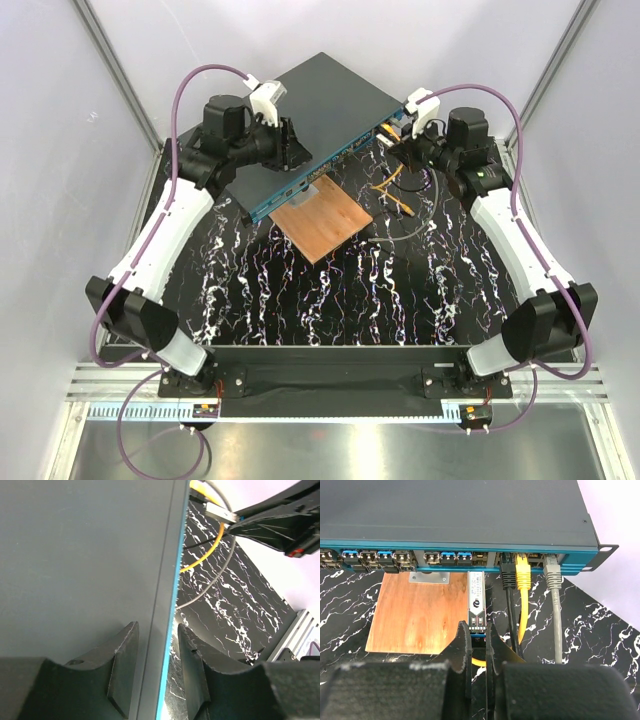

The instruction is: Insert the plug into the switch port

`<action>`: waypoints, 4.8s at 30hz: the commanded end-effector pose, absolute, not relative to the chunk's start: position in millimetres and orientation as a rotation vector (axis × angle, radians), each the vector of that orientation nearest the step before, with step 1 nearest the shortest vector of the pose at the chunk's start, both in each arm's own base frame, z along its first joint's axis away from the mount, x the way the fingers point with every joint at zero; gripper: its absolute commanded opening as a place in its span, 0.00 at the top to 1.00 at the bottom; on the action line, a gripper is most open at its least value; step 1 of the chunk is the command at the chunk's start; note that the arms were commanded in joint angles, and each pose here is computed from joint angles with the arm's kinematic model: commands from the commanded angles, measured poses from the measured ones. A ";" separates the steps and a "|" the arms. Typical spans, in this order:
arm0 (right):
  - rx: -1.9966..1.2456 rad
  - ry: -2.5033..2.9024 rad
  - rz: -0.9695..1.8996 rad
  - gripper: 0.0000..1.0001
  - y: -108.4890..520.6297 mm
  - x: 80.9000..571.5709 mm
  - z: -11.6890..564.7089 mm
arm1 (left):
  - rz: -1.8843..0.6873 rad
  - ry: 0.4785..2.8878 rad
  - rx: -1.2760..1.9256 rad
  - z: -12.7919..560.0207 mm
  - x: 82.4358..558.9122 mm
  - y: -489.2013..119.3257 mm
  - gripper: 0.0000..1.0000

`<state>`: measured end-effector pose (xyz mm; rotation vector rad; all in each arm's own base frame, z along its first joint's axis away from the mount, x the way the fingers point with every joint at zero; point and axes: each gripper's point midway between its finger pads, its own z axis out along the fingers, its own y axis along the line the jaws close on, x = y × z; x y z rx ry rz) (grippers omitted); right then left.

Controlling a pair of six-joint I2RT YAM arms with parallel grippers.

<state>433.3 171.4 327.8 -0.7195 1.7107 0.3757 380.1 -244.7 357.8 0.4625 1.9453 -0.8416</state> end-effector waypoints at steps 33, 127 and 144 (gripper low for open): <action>-0.671 1.650 0.224 1.00 179.4 460.7 346.6 | -0.860 1.924 0.413 365.1 396.8 -251.6 0.61; -0.796 1.566 0.417 1.00 213.1 440.3 344.8 | -0.874 1.906 0.442 363.9 394.0 -253.8 0.60; -0.806 1.493 0.460 1.00 216.3 447.0 348.3 | -0.875 1.908 0.447 361.8 393.0 -254.2 0.60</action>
